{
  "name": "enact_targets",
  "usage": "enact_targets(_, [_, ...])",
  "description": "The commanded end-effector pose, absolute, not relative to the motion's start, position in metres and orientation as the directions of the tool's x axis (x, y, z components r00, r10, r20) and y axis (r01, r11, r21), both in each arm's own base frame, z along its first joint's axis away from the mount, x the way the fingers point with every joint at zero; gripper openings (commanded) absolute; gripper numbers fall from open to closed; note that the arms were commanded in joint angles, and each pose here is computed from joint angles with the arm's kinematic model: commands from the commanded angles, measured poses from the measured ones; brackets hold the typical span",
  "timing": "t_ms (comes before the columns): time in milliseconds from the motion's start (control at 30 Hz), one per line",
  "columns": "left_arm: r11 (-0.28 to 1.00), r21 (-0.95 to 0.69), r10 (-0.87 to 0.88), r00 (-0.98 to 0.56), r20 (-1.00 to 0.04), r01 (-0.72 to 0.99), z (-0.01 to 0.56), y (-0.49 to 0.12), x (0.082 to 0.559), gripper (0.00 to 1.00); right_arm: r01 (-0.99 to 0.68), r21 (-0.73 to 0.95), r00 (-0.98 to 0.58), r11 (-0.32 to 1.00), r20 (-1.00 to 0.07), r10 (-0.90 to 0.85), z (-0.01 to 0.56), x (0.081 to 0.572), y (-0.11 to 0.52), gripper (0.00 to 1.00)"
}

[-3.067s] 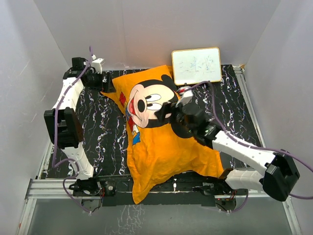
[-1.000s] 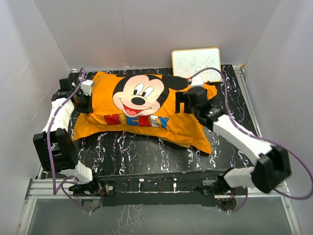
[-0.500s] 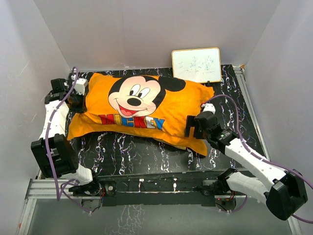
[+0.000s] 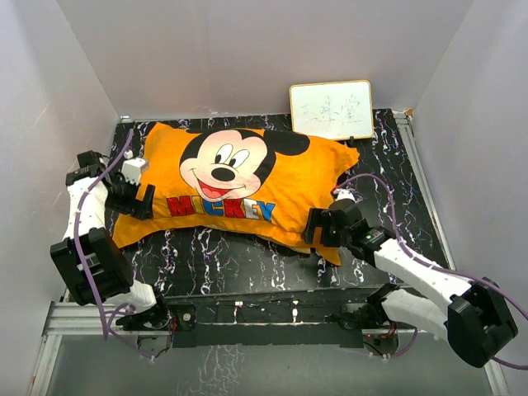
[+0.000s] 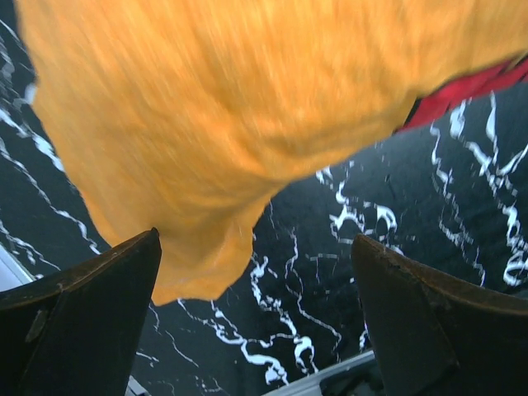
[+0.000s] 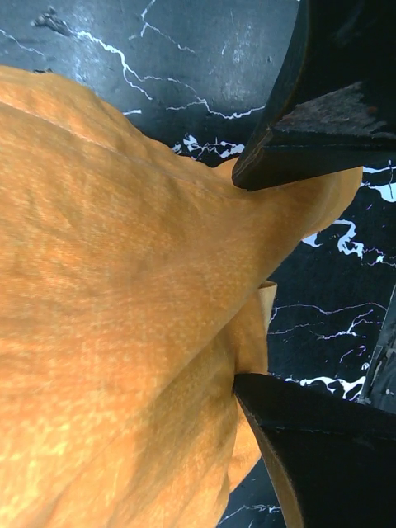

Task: Remove the pillowcase from the pillow

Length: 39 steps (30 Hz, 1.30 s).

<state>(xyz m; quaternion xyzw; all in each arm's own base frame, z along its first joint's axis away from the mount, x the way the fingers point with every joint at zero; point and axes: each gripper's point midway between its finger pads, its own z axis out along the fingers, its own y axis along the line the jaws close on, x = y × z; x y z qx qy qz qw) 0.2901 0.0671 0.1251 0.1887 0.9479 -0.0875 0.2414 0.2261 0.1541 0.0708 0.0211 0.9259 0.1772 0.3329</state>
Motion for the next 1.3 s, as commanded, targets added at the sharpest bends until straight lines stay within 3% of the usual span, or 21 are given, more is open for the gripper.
enact_targets(0, [0.867, -0.119, 0.41, -0.828, -0.383, 0.484, 0.094, 0.073, 0.252, 0.97, -0.109, 0.383, -0.752, 0.917, -0.635, 0.175, 0.076, 0.237, 0.168, 0.97])
enact_targets(133, [0.876, -0.086, 0.405, -0.821, -0.403, 0.475, 0.068, 0.081, 0.269, 0.97, -0.106, 0.336, -0.746, 0.936, -0.649, 0.148, 0.068, 0.247, 0.165, 0.92])
enact_targets(367, [0.892, -0.123, 0.306, -0.781, -0.545, 0.435, 0.061, 0.073, 0.316, 0.91, -0.108, 0.326, -0.691, 0.939, -0.704, 0.165, 0.084, 0.262, 0.164, 0.53])
enact_targets(467, [0.902, -0.151, 0.272, -0.803, -0.531, 0.406, 0.056, 0.074, 0.323, 0.73, -0.119, 0.339, -0.662, 0.933, -0.728, 0.18, 0.1, 0.267, 0.166, 0.37])
enact_targets(600, [0.884, -0.181, 0.272, -0.79, -0.549, 0.43, 0.075, 0.065, 0.321, 0.36, -0.144, 0.333, -0.618, 0.932, -0.765, 0.178, 0.131, 0.27, 0.164, 0.24])
enact_targets(667, [0.875, -0.191, 0.263, -0.768, -0.584, 0.445, 0.097, 0.057, 0.32, 0.16, -0.147, 0.319, -0.583, 0.936, -0.792, 0.178, 0.151, 0.273, 0.16, 0.1])
enact_targets(767, [0.879, -0.183, 0.23, -0.729, -0.645, 0.44, 0.138, 0.049, 0.32, 0.0, -0.164, 0.305, -0.535, 0.938, -0.827, 0.176, 0.184, 0.278, 0.157, 0.08])
enact_targets(900, [0.909, -0.116, 0.195, -0.656, -0.729, 0.399, 0.193, 0.048, 0.323, 0.0, -0.208, 0.302, -0.484, 0.93, -0.858, 0.171, 0.224, 0.28, 0.162, 0.08])
enact_targets(1100, [0.915, -0.158, 0.106, -0.598, -0.794, 0.372, 0.291, 0.038, 0.327, 0.0, -0.25, 0.324, -0.338, 0.912, -0.912, 0.231, 0.321, 0.272, 0.168, 0.08])
enact_targets(1267, [0.932, -0.094, 0.072, -0.434, -0.898, 0.35, 0.392, 0.033, 0.332, 0.0, -0.319, 0.38, -0.253, 0.868, -0.917, 0.308, 0.401, 0.254, 0.165, 0.08])
